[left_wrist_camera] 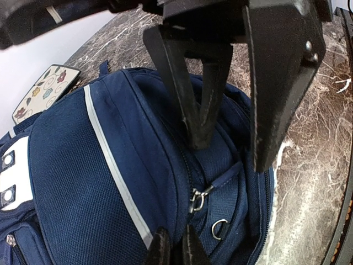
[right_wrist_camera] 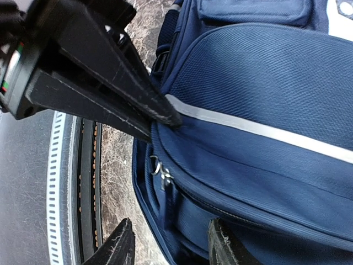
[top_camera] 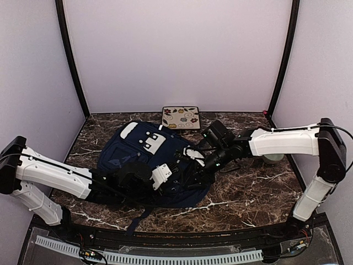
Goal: Pack the student bag
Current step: Grab the upper front pocket of the student bag.
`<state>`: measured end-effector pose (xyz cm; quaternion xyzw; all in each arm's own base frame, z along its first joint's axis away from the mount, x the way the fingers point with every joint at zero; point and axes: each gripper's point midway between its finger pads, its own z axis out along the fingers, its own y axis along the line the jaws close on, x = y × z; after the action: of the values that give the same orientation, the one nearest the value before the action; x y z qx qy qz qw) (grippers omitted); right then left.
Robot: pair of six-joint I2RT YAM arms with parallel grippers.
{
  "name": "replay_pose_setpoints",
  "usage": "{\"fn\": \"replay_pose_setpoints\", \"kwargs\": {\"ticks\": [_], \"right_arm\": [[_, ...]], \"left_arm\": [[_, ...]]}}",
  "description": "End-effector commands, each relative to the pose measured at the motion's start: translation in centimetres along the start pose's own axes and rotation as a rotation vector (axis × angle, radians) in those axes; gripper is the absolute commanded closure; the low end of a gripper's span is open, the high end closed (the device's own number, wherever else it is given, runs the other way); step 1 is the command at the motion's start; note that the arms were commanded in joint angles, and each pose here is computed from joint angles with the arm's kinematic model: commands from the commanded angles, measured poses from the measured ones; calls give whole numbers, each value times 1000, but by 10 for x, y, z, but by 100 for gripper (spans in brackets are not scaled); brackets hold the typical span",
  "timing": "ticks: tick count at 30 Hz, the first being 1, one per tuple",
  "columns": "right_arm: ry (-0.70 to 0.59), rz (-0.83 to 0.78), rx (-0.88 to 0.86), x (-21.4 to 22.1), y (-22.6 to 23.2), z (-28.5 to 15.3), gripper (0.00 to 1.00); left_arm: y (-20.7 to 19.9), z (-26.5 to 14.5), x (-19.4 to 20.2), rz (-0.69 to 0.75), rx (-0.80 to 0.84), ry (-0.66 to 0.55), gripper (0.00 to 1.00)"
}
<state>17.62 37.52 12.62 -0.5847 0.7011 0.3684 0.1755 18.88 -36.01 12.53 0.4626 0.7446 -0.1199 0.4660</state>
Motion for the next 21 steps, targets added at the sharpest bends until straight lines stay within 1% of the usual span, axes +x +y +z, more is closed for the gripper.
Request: {"fn": "replay_pose_setpoints", "kwargs": {"ticks": [1,5,7,13,19,21], "right_arm": [[-14,-12,2,-3,1,14,53],[-11,-11,14,-2,0,21,52],[-8,-9,50,-3,-4,23,53],[-7,39,182,-2,-26,23,61],[-17,26,163,-6,-20,19,83],[-20,19,149,-6,-15,17,89]], "left_arm": [[6,-12,-37,-118,9,-144,100],[6,-12,-38,-130,19,-155,100],[5,-13,-39,-137,23,-160,100],[5,-14,-39,-151,28,-167,100],[8,-16,-39,-151,21,-167,100],[8,-16,-38,-149,18,-161,100]]}}
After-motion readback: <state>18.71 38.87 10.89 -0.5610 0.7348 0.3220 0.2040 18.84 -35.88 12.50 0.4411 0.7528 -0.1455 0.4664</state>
